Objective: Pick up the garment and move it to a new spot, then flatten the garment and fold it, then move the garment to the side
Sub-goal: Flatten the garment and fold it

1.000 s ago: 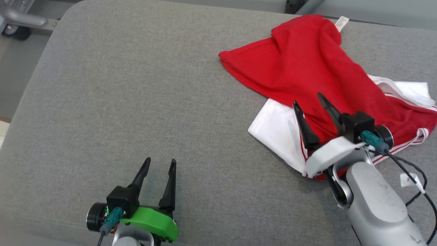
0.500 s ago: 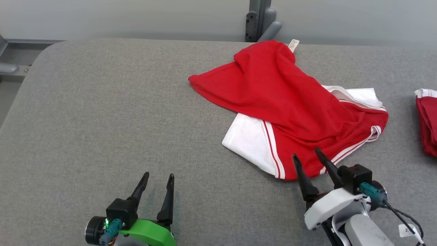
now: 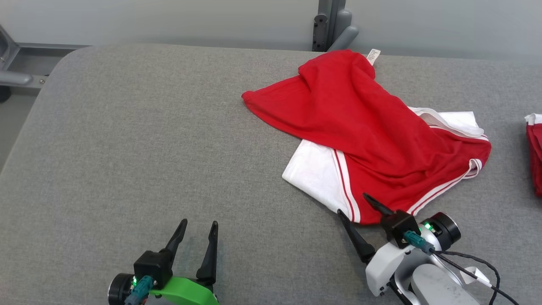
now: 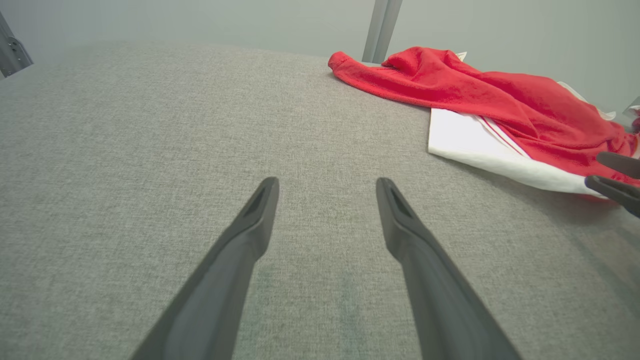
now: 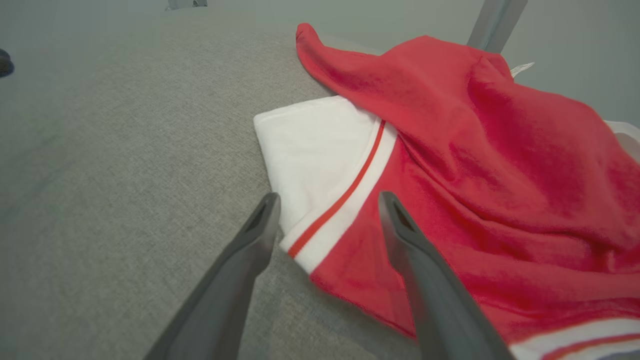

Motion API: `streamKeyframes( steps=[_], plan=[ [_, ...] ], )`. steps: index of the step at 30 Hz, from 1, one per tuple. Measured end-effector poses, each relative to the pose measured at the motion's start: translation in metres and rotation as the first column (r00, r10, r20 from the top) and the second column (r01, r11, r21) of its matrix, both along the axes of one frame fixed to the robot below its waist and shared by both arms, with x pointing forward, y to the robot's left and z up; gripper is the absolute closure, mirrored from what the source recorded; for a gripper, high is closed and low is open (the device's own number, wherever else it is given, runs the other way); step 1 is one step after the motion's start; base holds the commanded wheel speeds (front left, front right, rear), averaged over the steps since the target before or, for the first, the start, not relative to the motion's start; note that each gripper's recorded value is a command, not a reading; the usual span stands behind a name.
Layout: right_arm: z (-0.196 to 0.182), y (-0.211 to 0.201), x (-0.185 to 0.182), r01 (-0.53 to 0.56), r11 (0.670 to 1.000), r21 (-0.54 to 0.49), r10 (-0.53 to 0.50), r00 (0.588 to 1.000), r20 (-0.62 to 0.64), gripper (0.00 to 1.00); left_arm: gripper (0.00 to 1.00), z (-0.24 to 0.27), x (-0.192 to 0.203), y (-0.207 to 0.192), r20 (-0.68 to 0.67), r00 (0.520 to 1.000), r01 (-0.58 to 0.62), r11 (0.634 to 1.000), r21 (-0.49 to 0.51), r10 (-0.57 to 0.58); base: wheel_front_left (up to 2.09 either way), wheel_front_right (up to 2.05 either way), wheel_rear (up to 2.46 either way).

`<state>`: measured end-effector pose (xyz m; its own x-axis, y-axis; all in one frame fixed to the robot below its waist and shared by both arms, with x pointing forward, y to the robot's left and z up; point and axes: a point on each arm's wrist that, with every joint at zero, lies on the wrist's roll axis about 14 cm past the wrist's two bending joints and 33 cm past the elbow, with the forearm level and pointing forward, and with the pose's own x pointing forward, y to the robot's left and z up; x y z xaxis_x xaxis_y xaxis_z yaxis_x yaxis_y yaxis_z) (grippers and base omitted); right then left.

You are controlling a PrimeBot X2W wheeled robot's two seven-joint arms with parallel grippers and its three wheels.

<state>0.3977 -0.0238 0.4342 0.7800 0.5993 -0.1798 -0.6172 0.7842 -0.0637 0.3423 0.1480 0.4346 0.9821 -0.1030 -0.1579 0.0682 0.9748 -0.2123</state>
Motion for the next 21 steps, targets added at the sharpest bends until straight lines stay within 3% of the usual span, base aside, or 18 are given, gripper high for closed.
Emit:
streamKeyframes(
  steps=[3, 11, 12, 13, 14, 21],
  plan=[
    [-0.010, 0.002, 0.003, -0.022, 0.998, -0.066, 0.022, 1.000, -0.003, 0.00, 0.00, -0.003, -0.001, 0.003, -0.009, 1.000, -0.011, 1.000, -0.003, 0.011, 0.00, 0.00, 0.00],
    [-0.029, 0.014, -0.002, -0.065, 0.992, -0.107, 0.060, 0.997, -0.049, 0.00, 0.00, -0.006, -0.002, 0.006, -0.021, 0.999, -0.025, 1.000, -0.004, 0.025, 0.00, 0.00, 0.00],
    [-0.032, 0.013, -0.002, -0.063, 0.991, -0.114, 0.057, 0.997, -0.060, 0.16, 0.00, -0.005, -0.001, 0.006, -0.020, 0.999, -0.025, 1.000, -0.004, 0.025, 0.00, 0.00, 0.00],
    [-0.034, 0.011, -0.001, -0.060, 0.991, -0.123, 0.053, 0.996, -0.065, 0.62, 0.00, -0.005, -0.001, 0.006, -0.019, 1.000, -0.025, 1.000, -0.003, 0.025, 0.00, 0.00, 0.00],
    [-0.034, 0.010, 0.002, -0.056, 0.990, -0.127, 0.048, 0.997, -0.065, 1.00, 0.00, -0.005, -0.001, 0.006, -0.020, 0.999, -0.025, 1.000, -0.003, 0.025, 0.00, 0.00, 0.00],
    [-0.035, -0.001, 0.004, -0.035, 0.989, -0.145, 0.026, 0.998, -0.062, 1.00, 0.00, -0.003, 0.003, 0.006, -0.009, 1.000, -0.021, 1.000, 0.000, 0.021, 0.00, 0.00, 0.00]
  ],
)
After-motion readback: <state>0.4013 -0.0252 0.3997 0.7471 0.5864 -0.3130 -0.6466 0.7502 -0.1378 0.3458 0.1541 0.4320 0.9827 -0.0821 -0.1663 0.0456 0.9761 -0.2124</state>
